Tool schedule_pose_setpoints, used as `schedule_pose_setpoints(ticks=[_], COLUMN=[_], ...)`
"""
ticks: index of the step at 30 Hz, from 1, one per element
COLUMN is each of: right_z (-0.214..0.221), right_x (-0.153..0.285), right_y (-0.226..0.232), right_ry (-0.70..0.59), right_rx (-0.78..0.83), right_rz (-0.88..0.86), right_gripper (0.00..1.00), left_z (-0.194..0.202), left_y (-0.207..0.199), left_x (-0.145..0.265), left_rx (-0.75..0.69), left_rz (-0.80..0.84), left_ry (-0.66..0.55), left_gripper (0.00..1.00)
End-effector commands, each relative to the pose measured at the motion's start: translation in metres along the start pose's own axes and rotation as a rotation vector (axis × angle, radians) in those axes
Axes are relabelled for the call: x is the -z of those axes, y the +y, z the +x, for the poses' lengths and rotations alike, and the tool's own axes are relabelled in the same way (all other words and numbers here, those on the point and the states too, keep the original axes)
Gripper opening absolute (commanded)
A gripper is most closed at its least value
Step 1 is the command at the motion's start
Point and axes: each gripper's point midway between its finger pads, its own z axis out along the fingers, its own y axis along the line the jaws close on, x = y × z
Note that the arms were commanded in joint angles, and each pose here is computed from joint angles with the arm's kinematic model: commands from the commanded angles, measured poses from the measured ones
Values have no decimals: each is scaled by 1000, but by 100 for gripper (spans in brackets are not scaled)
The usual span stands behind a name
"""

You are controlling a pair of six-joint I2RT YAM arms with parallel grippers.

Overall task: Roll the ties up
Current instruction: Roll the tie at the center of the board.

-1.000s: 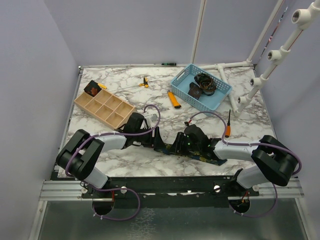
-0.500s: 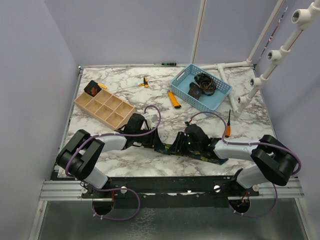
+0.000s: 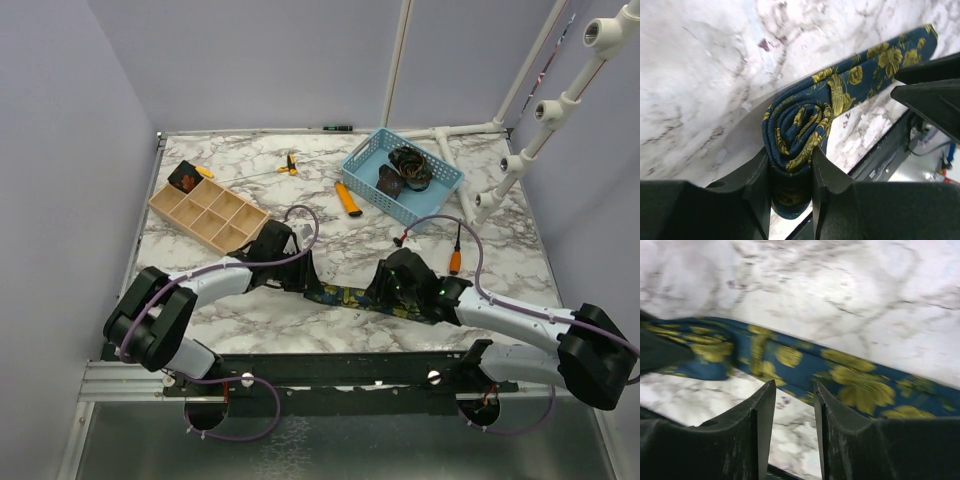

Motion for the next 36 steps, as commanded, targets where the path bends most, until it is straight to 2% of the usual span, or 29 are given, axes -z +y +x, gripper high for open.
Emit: schedule_pose_setpoints(ticks=[1, 9, 17, 25, 31, 36], right_z=[7, 21, 28, 40, 42, 47], right_x=[8, 20, 39, 50, 54, 60], right_y=[-60, -61, -51, -42, -40, -38], right_ry=[-11, -18, -8, 34, 47, 68], right_rx=[77, 5, -32, -40, -33, -37], right_rz=[249, 170, 65, -20, -38, -61], right_gripper=[40, 38, 38, 37, 37, 37], left_z=[-10, -31, -41, -62, -56, -54], left_y=[26, 58, 79, 73, 65, 70], left_x=[18, 62, 90, 102, 83, 66], left_rx=[6, -52, -153, -206, -280, -311], left_rz=[-274, -740, -1105, -1361, -1481, -1578], left_ry=[43, 76, 108, 18, -2, -70], left_gripper=[0, 0, 0, 0, 0, 0])
